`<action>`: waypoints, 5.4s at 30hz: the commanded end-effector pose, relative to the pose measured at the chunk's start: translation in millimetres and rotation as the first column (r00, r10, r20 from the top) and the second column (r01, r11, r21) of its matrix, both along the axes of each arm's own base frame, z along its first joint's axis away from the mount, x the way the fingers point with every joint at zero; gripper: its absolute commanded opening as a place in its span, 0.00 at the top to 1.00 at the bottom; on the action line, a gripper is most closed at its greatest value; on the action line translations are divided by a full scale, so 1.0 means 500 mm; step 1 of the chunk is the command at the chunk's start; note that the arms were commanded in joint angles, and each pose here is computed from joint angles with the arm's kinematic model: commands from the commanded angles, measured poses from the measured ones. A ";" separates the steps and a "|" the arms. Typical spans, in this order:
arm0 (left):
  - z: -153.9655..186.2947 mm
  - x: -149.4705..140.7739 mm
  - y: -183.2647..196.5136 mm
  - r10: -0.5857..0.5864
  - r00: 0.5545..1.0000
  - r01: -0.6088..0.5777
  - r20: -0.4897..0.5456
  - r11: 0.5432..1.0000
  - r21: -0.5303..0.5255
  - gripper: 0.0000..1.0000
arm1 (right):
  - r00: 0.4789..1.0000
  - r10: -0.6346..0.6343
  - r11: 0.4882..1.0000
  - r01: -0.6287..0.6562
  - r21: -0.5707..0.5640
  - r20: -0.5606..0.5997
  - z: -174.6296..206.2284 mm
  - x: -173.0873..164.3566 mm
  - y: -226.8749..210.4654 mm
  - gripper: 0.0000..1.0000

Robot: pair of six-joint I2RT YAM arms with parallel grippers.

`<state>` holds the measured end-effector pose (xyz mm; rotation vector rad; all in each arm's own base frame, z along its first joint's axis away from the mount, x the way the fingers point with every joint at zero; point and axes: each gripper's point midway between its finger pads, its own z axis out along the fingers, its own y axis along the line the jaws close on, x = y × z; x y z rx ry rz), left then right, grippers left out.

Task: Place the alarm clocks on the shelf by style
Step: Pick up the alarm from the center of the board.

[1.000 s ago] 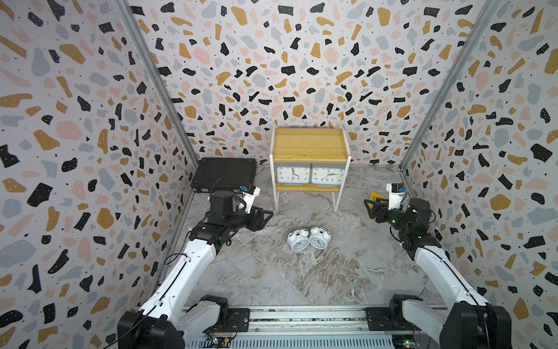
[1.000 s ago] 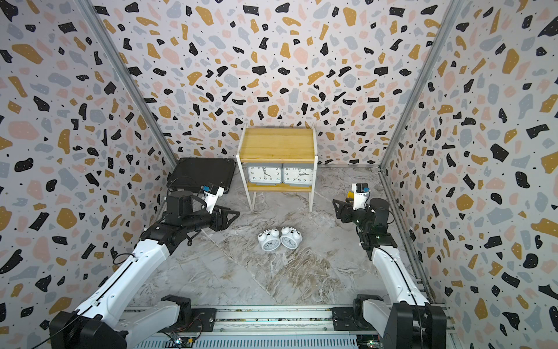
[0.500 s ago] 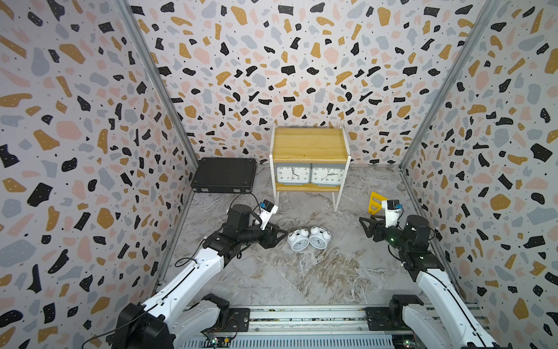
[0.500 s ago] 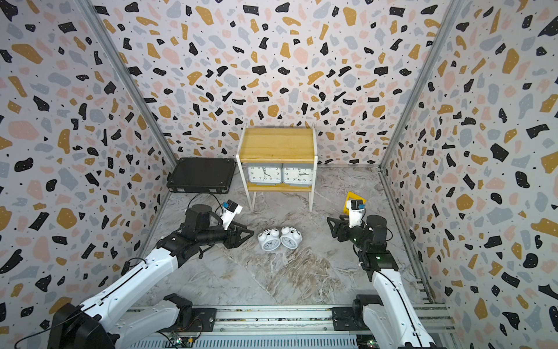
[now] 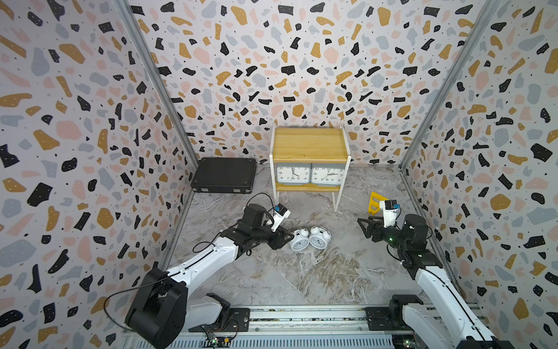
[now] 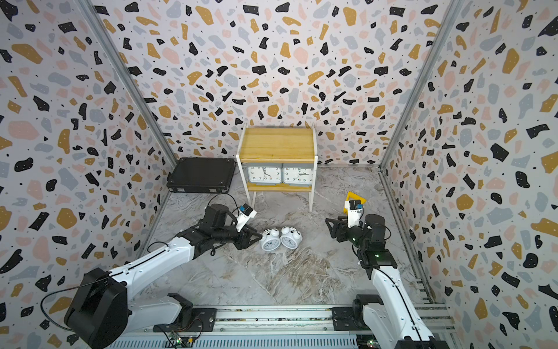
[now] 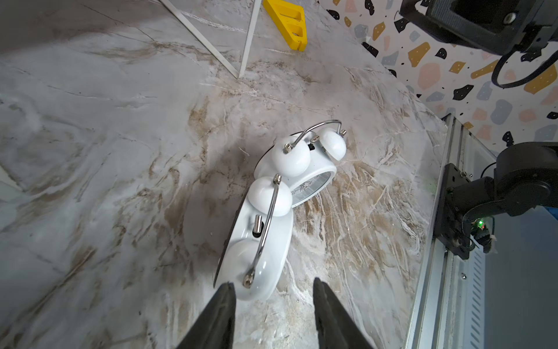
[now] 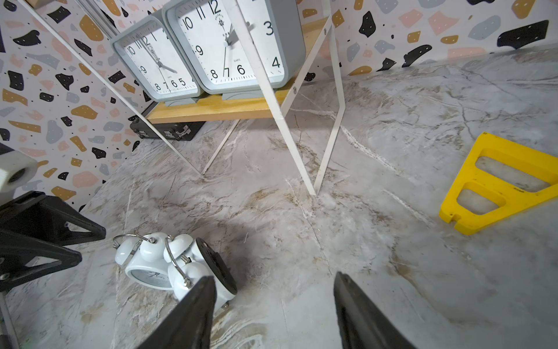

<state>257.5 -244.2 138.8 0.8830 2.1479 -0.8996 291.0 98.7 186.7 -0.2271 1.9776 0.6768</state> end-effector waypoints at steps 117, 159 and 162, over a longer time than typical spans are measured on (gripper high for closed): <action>0.264 -0.052 -0.002 -0.333 0.903 0.360 0.272 0.931 -0.054 0.18 | 0.379 0.897 0.421 -0.890 -0.176 0.228 0.300 -0.187 0.370 1.00; 0.300 -0.096 -0.048 -0.470 0.840 0.522 0.271 0.837 -0.164 0.65 | 0.398 0.880 0.447 -0.878 -0.170 0.259 0.318 -0.161 0.383 0.77; 0.326 -0.084 -0.048 -0.434 0.853 0.491 0.289 0.856 -0.163 0.68 | 0.453 0.847 0.515 -0.829 -0.218 0.279 0.325 -0.144 0.374 0.54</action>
